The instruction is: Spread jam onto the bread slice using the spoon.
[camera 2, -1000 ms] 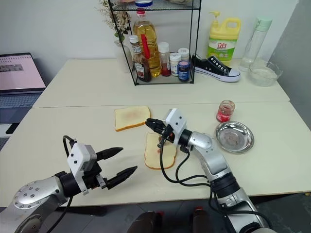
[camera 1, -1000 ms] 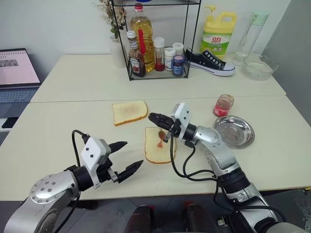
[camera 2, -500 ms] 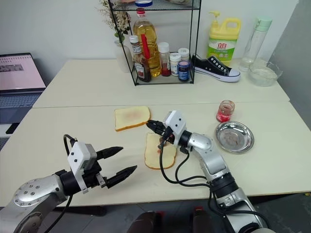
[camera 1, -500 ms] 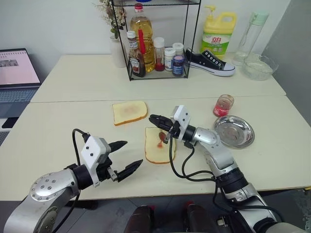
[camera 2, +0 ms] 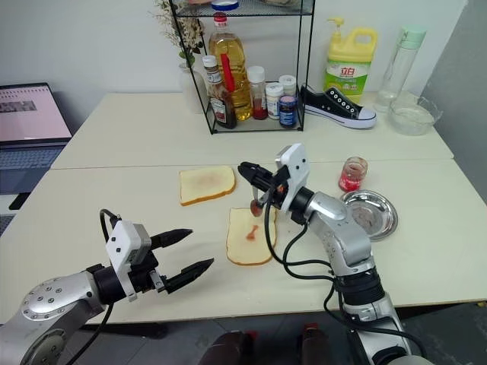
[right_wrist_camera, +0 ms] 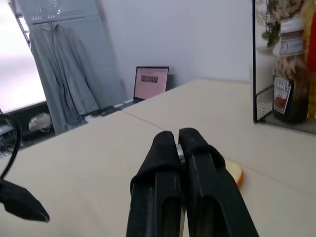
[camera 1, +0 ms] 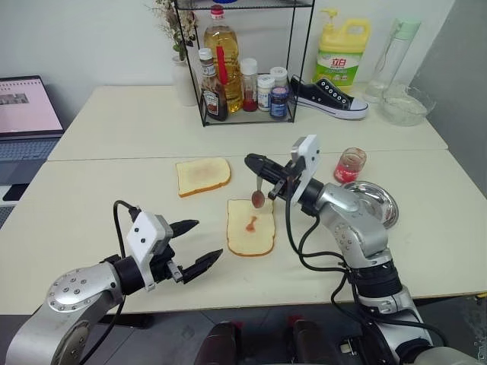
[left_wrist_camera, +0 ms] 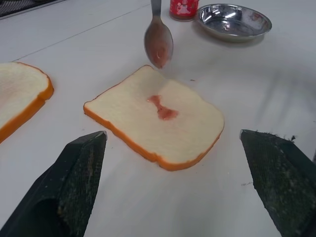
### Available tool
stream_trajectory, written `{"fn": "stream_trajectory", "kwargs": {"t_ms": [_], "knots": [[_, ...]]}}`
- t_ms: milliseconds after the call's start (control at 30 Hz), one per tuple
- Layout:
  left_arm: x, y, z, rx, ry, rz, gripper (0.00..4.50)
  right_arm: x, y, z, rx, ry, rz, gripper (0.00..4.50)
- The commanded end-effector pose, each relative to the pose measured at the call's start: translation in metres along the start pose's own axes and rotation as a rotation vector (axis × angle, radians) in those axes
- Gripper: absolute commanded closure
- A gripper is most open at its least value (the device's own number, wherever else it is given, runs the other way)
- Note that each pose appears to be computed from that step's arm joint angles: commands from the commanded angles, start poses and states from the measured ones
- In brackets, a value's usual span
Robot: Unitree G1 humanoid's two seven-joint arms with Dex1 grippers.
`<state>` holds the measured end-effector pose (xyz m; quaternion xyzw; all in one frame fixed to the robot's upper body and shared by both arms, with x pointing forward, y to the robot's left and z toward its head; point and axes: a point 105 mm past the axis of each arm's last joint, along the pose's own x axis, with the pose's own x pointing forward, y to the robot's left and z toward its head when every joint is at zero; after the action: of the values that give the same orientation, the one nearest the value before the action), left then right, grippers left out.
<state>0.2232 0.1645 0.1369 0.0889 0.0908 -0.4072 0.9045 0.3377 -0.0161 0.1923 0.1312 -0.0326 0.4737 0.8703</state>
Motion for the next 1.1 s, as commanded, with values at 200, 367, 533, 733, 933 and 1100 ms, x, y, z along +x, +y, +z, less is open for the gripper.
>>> {"fn": "stream_trajectory", "kwargs": {"t_ms": [200, 367, 533, 733, 933, 1100], "knots": [[0.000, -0.002, 0.004, 0.038, -0.004, -0.012, 0.00, -0.005, -0.027, -0.027, 0.514, 0.007, -0.139, 4.47], [-0.001, -0.001, 0.005, 0.040, -0.003, -0.007, 0.00, -0.004, -0.036, -0.042, 0.620, 0.022, -0.175, 4.47], [-0.001, -0.002, 0.005, 0.042, -0.002, -0.006, 0.00, 0.001, -0.036, -0.050, 0.654, 0.030, -0.179, 4.47], [-0.001, -0.002, 0.006, 0.043, -0.004, -0.003, 0.00, 0.006, -0.032, -0.056, 0.653, 0.043, -0.167, 4.47], [0.000, -0.003, 0.006, 0.044, -0.008, -0.001, 0.00, 0.005, -0.043, -0.063, 0.603, 0.056, -0.201, 4.47], [0.001, -0.002, 0.005, 0.045, -0.010, -0.004, 0.00, -0.001, -0.053, -0.064, 0.567, 0.072, -0.215, 4.47]]}}
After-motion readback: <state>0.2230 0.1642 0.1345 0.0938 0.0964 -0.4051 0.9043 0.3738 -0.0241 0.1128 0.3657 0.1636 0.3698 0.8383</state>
